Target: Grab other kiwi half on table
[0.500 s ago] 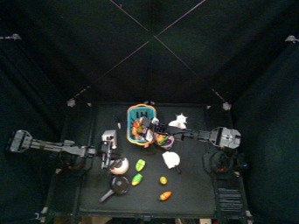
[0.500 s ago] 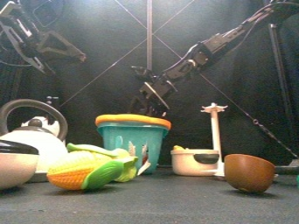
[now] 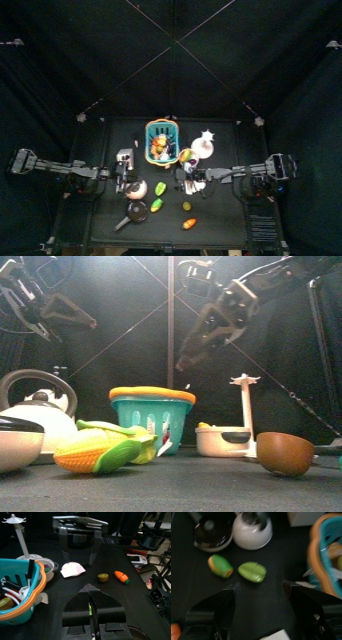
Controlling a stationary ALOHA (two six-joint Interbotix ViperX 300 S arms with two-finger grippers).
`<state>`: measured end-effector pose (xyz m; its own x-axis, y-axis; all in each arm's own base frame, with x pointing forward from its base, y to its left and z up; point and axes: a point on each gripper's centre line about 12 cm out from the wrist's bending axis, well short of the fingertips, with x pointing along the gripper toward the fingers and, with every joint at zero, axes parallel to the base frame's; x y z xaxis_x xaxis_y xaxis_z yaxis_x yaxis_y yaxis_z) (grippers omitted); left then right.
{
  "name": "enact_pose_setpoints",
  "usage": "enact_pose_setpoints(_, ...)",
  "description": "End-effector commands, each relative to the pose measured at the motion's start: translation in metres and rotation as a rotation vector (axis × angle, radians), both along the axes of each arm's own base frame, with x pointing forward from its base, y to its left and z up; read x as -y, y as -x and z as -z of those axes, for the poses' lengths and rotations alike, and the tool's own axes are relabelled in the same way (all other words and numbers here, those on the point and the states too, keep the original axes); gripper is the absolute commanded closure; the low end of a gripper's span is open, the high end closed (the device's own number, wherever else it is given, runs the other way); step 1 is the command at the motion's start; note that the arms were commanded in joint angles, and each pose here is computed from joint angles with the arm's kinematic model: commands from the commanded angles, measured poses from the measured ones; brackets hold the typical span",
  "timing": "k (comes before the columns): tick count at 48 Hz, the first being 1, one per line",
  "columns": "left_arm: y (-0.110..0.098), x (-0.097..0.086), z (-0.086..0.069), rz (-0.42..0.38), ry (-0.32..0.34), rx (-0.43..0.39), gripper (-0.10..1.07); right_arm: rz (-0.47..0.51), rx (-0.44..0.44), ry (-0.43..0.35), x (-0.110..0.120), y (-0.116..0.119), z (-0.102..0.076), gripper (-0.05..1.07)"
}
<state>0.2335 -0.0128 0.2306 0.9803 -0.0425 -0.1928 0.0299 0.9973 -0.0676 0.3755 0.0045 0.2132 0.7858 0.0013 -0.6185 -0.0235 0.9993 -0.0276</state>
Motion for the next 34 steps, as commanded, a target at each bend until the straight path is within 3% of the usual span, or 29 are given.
enact_pose_setpoints(1,-0.003,0.0,-0.006,-0.001,0.002,0.021,0.73,-0.108,-0.028,0.017,-0.035,0.016,0.01,0.05)
enact_pose_setpoints(7,-0.002,0.0,-0.005,-0.002,0.004,0.02,0.73,-0.168,-0.089,0.001,-0.062,0.026,0.028,0.05)
enact_pose_setpoints(16,-0.002,0.0,-0.005,0.0,0.004,0.018,0.73,-0.191,-0.142,-0.055,-0.086,0.03,0.04,0.05)
enact_pose_setpoints(34,-0.001,0.0,-0.004,0.0,0.004,0.015,0.73,-0.194,-0.286,-0.046,-0.095,0.025,0.085,0.05)
